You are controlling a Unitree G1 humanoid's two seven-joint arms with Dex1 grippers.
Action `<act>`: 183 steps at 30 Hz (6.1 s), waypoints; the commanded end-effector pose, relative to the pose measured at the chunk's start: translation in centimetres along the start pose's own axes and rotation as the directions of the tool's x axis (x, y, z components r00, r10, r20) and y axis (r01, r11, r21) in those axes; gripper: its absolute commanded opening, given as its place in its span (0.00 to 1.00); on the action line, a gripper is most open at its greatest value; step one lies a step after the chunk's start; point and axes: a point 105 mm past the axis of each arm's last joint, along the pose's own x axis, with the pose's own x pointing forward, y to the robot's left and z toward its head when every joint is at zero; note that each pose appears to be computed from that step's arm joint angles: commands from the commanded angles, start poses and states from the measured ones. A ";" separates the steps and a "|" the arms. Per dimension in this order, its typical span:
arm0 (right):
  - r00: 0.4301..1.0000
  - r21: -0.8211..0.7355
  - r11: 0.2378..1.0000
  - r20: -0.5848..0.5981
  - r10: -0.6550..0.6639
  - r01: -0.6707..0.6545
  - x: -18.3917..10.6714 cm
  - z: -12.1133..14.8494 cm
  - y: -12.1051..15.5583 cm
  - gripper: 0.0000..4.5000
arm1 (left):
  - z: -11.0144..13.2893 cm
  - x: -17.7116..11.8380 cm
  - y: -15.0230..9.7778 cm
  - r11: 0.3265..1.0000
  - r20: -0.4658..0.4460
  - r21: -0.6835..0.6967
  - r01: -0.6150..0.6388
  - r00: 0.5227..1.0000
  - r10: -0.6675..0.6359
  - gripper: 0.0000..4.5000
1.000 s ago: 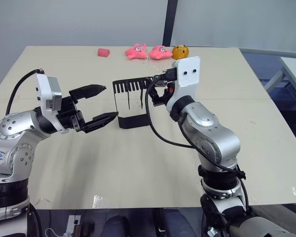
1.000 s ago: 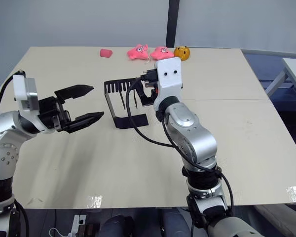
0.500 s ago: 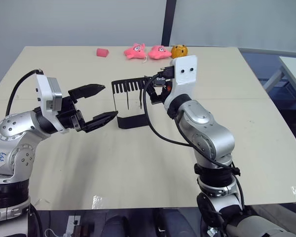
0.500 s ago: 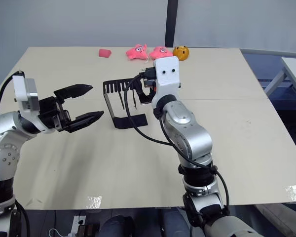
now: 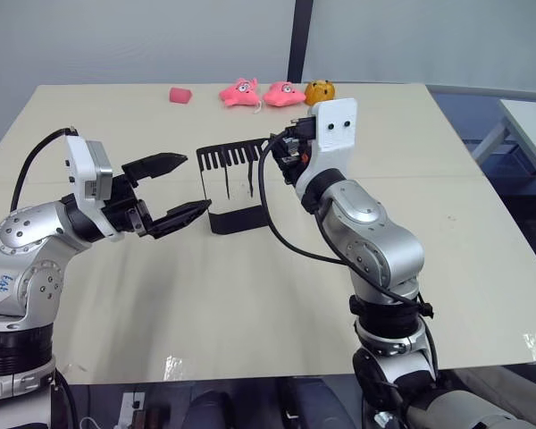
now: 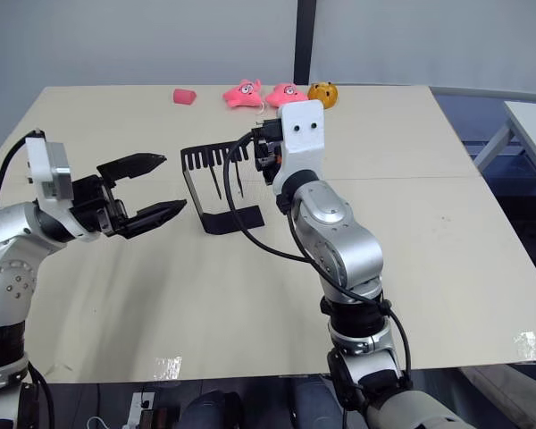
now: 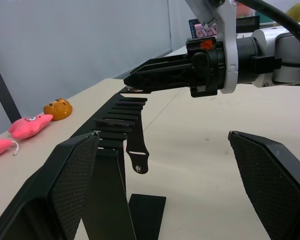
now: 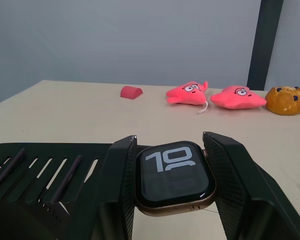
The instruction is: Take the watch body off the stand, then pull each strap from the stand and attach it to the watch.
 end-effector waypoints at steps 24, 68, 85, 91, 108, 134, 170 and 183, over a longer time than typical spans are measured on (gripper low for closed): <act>0.968 -0.172 0.985 0.240 0.070 -0.029 -7.3 4.3 -5.2 0.35 | 0.0 0.1 -2.8 0.976 -0.040 0.035 0.214 0.976 -0.212 1.00; 0.992 -0.162 0.984 -0.110 0.057 -0.075 -16.0 -10.9 -13.1 0.99 | -4.3 -1.2 -4.9 0.944 -0.111 -0.001 0.330 0.938 -0.328 1.00; 0.934 -0.435 0.895 -0.351 -0.068 -0.098 -29.1 -7.2 -22.2 0.99 | -9.5 -14.1 1.2 0.945 -0.339 0.087 -0.317 0.882 0.327 1.00; 0.934 -0.407 0.901 -0.358 -0.004 -0.152 -29.1 -7.6 -22.2 0.99 | -9.3 -13.7 0.9 0.943 -0.314 0.113 -0.313 0.889 0.333 1.00; 0.889 -0.193 0.874 0.018 0.457 -0.446 -18.5 -5.1 -11.0 0.99 | -6.6 -1.2 -4.5 0.835 -0.085 -0.043 -0.548 0.835 0.544 1.00; 0.794 -0.243 0.779 0.056 0.606 -0.578 -14.9 -6.7 -5.5 0.99 | -9.1 7.0 0.3 0.622 -0.088 -0.081 -0.779 0.627 0.774 1.00; 0.860 -0.214 0.848 0.065 0.507 -0.484 -14.5 -7.5 -5.5 1.00 | -10.0 10.1 0.0 0.645 -0.094 -0.033 -0.763 0.645 0.758 0.01; 0.959 -0.080 0.958 0.053 0.278 -0.274 -9.4 -6.4 -1.3 1.00 | -9.3 8.4 1.2 0.543 -0.063 0.060 -0.838 0.540 0.840 0.01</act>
